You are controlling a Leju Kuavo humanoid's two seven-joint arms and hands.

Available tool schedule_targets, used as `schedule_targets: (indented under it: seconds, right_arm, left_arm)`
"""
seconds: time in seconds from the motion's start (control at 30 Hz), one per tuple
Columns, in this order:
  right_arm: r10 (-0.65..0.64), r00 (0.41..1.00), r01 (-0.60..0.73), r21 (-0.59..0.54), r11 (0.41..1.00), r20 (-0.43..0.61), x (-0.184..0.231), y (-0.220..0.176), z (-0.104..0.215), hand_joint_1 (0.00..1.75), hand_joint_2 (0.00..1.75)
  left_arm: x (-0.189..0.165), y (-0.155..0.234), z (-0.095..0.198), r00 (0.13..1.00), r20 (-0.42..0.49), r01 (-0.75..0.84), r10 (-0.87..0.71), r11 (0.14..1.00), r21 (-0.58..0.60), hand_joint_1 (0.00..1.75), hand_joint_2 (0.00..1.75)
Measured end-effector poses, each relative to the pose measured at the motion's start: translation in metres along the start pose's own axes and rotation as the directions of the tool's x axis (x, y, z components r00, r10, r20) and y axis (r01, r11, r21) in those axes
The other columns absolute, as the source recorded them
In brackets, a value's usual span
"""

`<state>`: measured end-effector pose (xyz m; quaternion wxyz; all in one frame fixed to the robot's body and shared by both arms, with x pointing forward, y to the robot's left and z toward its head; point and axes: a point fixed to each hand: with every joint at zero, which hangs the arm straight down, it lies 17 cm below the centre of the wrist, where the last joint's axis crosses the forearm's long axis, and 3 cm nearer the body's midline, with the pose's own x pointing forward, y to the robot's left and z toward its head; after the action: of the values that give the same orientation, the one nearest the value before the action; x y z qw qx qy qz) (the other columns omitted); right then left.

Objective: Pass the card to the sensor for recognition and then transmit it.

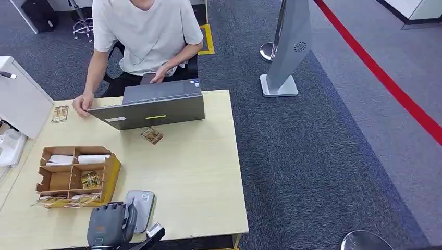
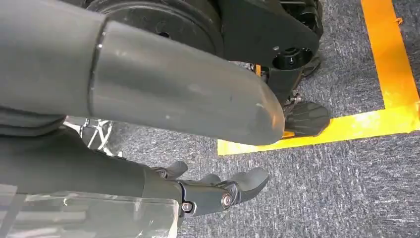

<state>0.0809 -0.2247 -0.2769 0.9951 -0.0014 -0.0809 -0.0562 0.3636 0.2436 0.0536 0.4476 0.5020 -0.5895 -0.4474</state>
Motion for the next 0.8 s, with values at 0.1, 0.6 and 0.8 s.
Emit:
schedule_targets:
  seconds: [0.1,0.6,0.8]
  right_arm:
    - [0.001,1.0,-0.001,0.001,1.0,0.0,0.0,0.0,0.0,0.0,0.0]
    - [0.047,0.999,-0.047,0.026,0.999,0.007,0.0,0.006,0.001,0.0,0.0]
    - [0.054,0.998,-0.055,0.034,0.998,0.009,0.0,0.009,0.001,0.0,0.0]
  left_arm:
    - [0.0,0.0,0.0,1.0,0.0,0.0,0.0,1.0,0.0,1.75,0.0]
    - [-0.032,0.142,-0.075,0.993,0.017,0.102,-0.116,0.928,0.358,1.75,0.0]
    - [-0.042,0.197,-0.103,0.986,0.007,0.144,-0.166,0.875,0.461,1.75,0.0]
